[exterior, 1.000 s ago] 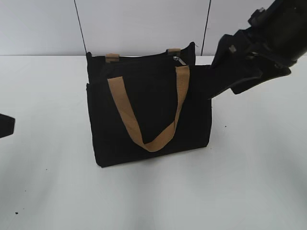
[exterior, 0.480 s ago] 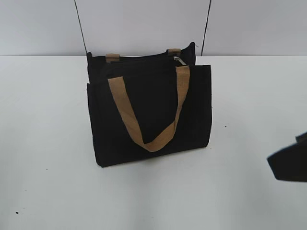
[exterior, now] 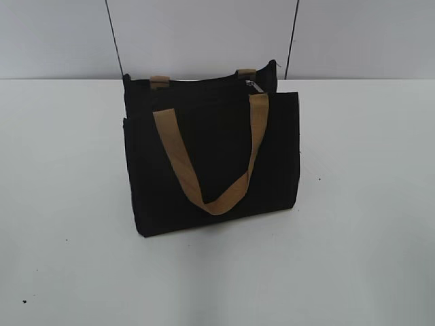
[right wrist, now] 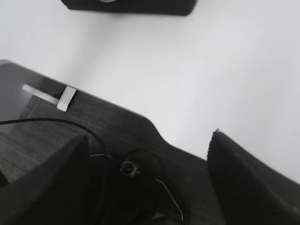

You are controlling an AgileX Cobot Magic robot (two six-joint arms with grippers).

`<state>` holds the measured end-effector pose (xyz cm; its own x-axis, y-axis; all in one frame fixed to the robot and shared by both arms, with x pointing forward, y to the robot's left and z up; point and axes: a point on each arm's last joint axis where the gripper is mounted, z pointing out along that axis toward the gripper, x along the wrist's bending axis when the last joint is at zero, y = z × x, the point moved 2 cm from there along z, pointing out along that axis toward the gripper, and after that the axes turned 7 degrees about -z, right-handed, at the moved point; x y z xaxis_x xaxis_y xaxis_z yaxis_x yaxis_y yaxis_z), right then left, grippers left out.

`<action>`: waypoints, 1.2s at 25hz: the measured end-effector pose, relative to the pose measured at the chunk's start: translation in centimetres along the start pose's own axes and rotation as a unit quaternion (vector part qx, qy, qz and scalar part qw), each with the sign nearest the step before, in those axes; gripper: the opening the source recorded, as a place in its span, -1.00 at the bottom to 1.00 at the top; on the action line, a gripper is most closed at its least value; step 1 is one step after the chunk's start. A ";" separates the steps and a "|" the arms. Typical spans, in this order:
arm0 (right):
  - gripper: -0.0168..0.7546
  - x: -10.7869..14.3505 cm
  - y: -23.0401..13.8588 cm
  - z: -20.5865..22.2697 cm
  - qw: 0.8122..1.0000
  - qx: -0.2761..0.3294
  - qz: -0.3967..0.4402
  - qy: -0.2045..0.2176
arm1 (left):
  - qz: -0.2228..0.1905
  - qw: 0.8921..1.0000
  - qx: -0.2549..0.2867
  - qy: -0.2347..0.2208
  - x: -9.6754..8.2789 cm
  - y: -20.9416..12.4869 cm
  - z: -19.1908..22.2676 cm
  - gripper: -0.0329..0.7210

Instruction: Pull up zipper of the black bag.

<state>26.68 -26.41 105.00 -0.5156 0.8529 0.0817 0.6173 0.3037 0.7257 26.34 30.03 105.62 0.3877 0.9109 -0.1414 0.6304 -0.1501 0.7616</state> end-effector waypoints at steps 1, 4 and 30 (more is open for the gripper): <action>0.59 -0.1 -0.5 -0.5 1.000 -0.009 -0.001 -0.011 | 0.000 1.000 -0.011 -0.003 0.1 -0.2 -0.3 0.41; 0.59 -0.7 -1.9 -1.7 0.997 -0.043 -0.009 -0.059 | 0.001 0.999 -0.034 -0.009 0.4 -0.8 -0.8 0.41; 0.59 -2.6 -2.8 -0.8 0.986 -0.078 -0.015 -0.143 | 0.012 0.994 -0.105 -0.022 0.4 -0.8 -0.2 0.41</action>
<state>25.83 -29.85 103.32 -0.3294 0.9362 -0.1224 0.4944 0.2815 0.8224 25.83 30.61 105.06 0.4336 0.8892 -0.1461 0.4678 -0.0835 0.8799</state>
